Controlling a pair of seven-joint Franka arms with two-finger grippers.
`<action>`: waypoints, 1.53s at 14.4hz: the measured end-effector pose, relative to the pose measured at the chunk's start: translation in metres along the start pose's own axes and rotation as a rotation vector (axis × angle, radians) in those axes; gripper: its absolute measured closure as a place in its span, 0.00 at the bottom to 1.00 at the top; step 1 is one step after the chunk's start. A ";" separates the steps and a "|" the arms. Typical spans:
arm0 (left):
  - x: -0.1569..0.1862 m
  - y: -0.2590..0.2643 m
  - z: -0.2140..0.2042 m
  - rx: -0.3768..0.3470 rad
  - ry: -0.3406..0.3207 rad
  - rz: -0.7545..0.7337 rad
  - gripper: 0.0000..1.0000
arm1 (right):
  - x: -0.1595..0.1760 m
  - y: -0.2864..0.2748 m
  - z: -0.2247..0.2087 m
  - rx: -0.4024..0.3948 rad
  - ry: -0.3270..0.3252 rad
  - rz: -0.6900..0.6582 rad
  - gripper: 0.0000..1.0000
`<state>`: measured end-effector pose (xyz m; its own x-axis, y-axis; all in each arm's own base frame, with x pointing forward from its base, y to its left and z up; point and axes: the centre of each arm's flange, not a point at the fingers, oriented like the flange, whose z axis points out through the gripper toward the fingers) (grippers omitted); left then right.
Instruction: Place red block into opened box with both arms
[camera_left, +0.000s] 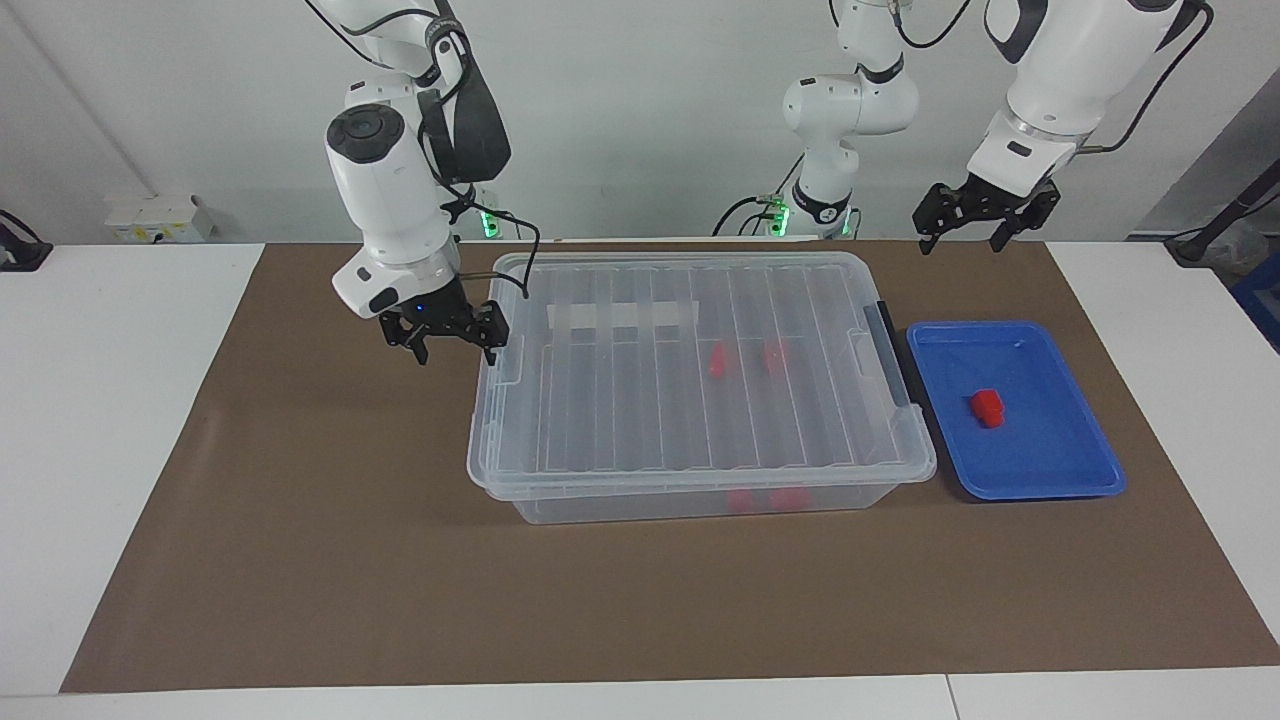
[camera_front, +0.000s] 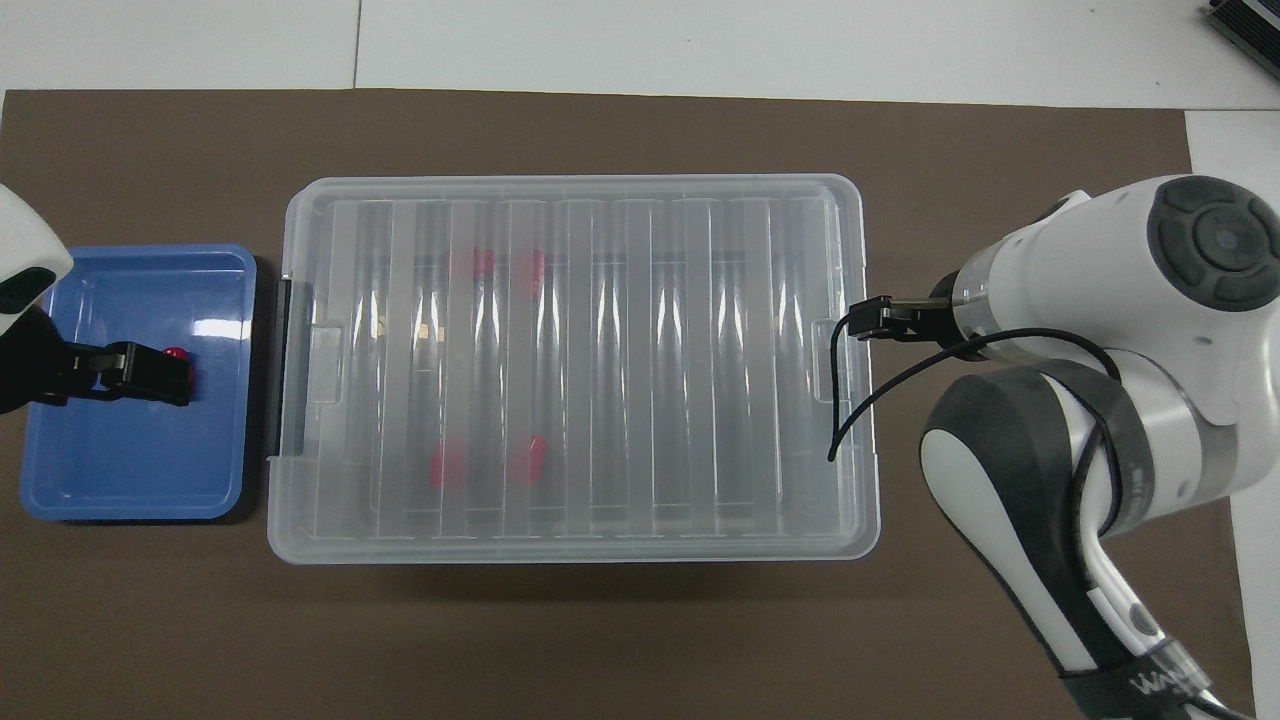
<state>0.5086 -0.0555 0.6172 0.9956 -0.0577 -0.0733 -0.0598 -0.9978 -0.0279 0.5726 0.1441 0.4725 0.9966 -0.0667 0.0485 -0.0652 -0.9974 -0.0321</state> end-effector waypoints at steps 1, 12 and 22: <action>0.000 0.000 0.000 0.000 0.000 0.000 0.00 | -0.001 -0.007 0.006 -0.001 -0.006 -0.009 0.00; 0.000 -0.001 0.000 0.000 -0.003 -0.002 0.00 | 0.002 0.011 0.018 -0.012 -0.027 0.022 0.00; -0.001 -0.015 0.001 -0.002 -0.004 0.010 0.00 | 0.020 0.094 0.017 -0.016 -0.027 0.016 0.00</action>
<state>0.5084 -0.0400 0.6170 0.9947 -0.0680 -0.0774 -0.0701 -0.9972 -0.0254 0.5870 0.0495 0.4530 0.9964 -0.0820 0.0216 -0.0817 -0.9965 -0.0166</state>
